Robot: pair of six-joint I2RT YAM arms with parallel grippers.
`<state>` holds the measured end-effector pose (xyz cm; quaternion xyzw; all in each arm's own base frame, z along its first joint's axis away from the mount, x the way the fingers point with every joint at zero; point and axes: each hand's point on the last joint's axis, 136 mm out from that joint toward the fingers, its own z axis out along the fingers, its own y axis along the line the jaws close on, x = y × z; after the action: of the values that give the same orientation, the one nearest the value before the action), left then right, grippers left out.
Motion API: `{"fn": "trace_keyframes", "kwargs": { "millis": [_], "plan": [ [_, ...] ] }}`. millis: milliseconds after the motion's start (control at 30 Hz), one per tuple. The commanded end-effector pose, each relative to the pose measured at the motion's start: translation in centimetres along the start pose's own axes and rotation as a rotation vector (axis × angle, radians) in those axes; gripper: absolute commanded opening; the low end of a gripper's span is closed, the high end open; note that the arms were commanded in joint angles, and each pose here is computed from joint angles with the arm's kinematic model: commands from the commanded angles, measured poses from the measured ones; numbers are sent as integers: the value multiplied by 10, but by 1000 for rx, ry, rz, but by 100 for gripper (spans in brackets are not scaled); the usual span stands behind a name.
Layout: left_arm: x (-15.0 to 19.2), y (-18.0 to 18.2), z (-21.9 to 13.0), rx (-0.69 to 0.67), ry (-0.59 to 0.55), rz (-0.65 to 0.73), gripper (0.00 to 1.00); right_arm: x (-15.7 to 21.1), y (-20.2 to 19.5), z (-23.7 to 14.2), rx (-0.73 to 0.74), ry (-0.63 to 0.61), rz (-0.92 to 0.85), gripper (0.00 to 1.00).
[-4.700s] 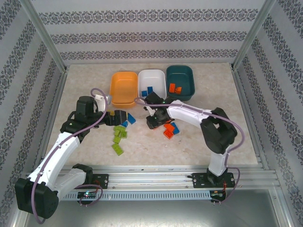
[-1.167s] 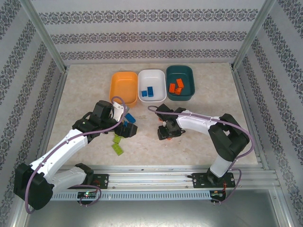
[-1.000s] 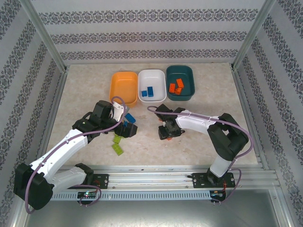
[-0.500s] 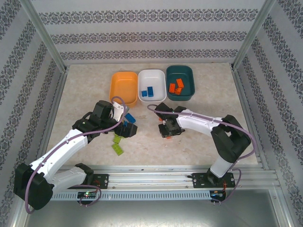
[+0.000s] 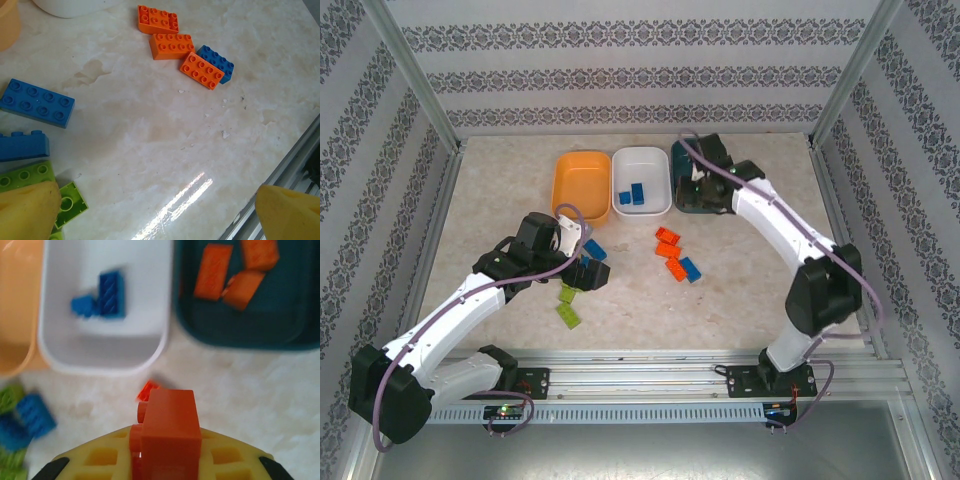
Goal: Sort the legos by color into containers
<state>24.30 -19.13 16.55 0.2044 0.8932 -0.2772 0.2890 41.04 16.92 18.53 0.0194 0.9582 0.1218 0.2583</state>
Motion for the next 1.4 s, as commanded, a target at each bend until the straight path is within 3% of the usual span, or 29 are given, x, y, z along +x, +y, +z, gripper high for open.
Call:
{"fn": "trace_keyframes", "kwargs": {
  "millis": [0,267,400,633,867,1100,1233,1367],
  "plan": [
    [-3,-4,-3,-1,10,27,100,-28,-30,31,99,-4,12,22],
    [1,-3,2,-2,32,23,100,-86,-62,99,174,19,55,21],
    [3,-3,5,-2,49,21,100,-98,-70,123,187,36,61,22],
    [4,-1,8,-9,61,20,100,-100,-74,136,188,51,68,45],
    [3,-1,9,-4,64,21,100,-98,-69,112,161,25,76,54],
    [2,-4,5,0,48,30,100,-101,-38,31,112,-72,10,55],
    [-1,-6,1,4,30,42,100,-71,-5,-15,20,-70,-37,58],
    [-2,-8,-1,8,21,49,100,-13,17,-28,-34,15,-96,59]
  ]
}}
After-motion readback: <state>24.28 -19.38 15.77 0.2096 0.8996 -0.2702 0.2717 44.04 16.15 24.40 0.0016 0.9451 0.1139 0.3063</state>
